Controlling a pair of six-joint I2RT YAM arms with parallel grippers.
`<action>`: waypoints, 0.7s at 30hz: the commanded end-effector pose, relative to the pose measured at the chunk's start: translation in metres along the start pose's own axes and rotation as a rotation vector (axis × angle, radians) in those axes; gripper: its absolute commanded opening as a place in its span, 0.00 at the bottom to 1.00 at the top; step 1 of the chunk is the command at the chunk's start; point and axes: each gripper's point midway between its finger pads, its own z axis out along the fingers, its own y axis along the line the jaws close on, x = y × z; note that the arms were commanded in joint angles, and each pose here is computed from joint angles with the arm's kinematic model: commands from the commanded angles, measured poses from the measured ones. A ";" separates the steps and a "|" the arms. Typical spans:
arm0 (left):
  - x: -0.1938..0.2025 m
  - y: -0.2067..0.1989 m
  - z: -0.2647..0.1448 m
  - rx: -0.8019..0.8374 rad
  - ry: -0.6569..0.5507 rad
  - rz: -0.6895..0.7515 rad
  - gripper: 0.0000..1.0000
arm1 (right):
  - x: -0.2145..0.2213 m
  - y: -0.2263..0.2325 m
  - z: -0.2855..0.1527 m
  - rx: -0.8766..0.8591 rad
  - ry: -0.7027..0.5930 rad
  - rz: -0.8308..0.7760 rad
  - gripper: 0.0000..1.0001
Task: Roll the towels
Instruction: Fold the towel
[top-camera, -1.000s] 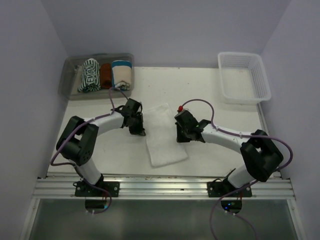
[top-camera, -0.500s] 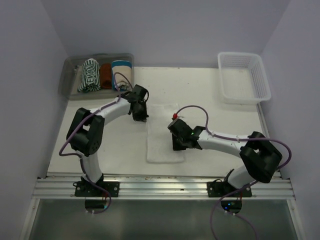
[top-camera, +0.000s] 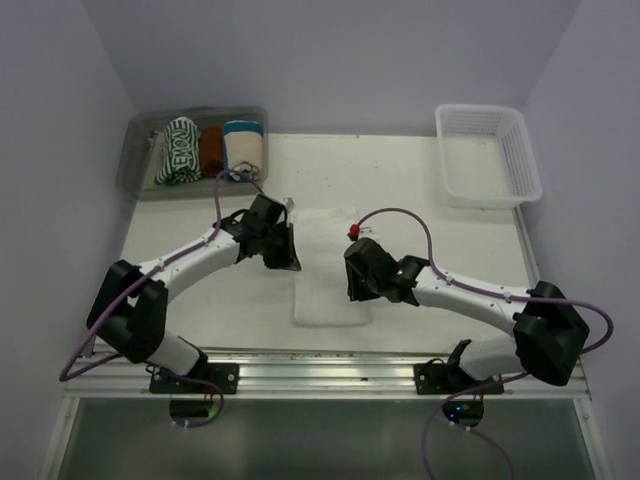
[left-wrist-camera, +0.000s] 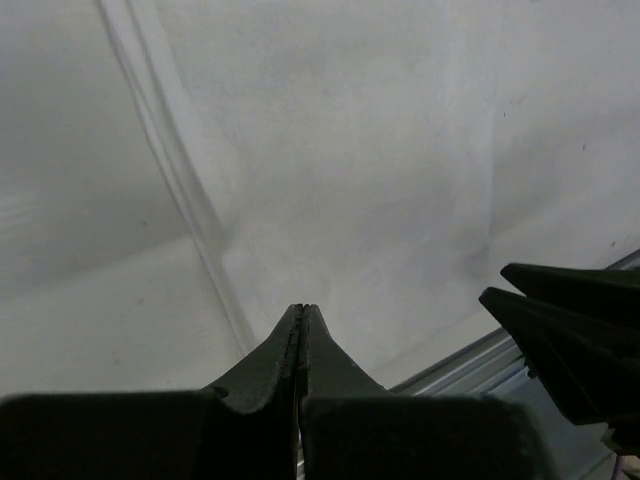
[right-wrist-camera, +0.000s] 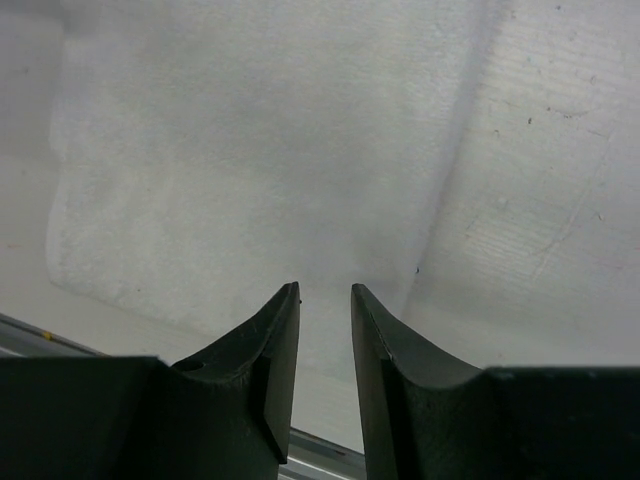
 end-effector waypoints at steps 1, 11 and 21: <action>0.033 -0.030 0.013 0.135 0.099 0.046 0.00 | 0.012 -0.014 0.005 0.062 0.036 -0.045 0.31; 0.084 0.004 0.029 0.067 0.237 0.074 0.00 | 0.037 -0.021 0.025 0.072 0.100 -0.051 0.25; 0.071 -0.002 0.018 0.042 0.194 0.137 0.00 | 0.043 -0.018 0.016 0.100 0.063 -0.030 0.11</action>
